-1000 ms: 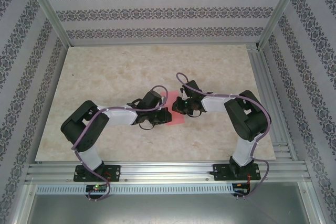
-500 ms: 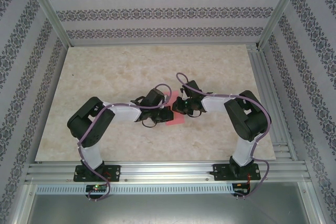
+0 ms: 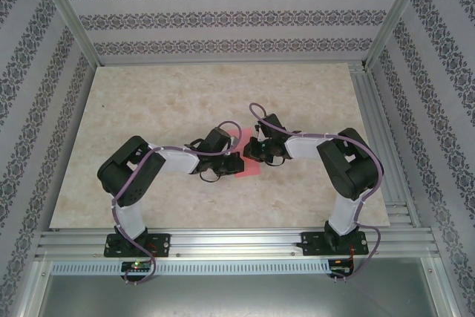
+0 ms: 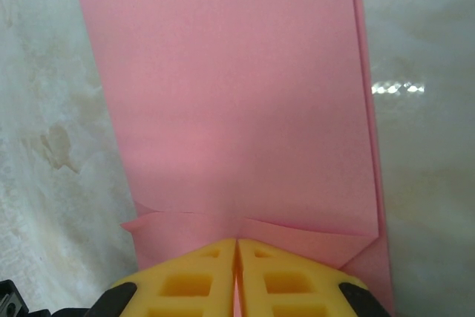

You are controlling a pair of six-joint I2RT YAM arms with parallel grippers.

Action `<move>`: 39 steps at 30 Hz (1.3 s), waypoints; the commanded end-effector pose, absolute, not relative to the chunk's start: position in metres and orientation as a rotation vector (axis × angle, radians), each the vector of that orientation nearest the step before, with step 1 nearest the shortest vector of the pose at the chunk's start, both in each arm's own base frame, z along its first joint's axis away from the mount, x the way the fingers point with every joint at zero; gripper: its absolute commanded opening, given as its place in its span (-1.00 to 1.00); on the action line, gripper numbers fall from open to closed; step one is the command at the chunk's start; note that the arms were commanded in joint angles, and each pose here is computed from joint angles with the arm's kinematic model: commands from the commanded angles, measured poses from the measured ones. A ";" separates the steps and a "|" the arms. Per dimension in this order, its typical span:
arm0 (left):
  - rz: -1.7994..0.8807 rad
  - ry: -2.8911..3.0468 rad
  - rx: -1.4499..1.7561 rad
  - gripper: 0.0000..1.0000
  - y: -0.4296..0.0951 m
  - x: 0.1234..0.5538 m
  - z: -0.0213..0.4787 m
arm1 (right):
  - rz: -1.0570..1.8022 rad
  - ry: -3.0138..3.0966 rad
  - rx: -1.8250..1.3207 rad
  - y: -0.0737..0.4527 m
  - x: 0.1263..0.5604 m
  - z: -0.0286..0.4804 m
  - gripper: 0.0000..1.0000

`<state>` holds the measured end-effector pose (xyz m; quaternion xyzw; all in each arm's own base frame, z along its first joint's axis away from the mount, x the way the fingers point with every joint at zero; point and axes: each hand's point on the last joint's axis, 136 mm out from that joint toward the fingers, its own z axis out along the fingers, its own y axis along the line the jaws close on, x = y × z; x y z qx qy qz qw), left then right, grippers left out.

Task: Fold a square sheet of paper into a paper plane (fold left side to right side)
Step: Fold the triangle a second time at the center of the table.

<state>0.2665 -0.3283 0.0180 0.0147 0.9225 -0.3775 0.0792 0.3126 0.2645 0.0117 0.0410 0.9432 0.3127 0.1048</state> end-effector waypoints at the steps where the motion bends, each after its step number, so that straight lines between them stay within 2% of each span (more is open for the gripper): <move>1: -1.068 2.862 -0.005 -0.84 -0.308 0.246 -0.008 | 0.786 2.872 0.192 0.242 0.298 -0.016 -0.79; 25: -1.010 2.955 -0.007 -0.84 -0.275 0.194 -0.016 | 0.778 2.877 0.192 0.242 0.299 -0.016 -0.78; 32: -1.021 2.906 0.040 -0.82 -0.277 0.200 0.013 | 0.821 2.843 0.171 0.249 0.306 -0.004 -0.76; 39: -1.027 2.786 0.064 -0.66 -0.277 0.231 0.063 | 0.880 2.735 0.102 0.259 0.324 0.045 -0.51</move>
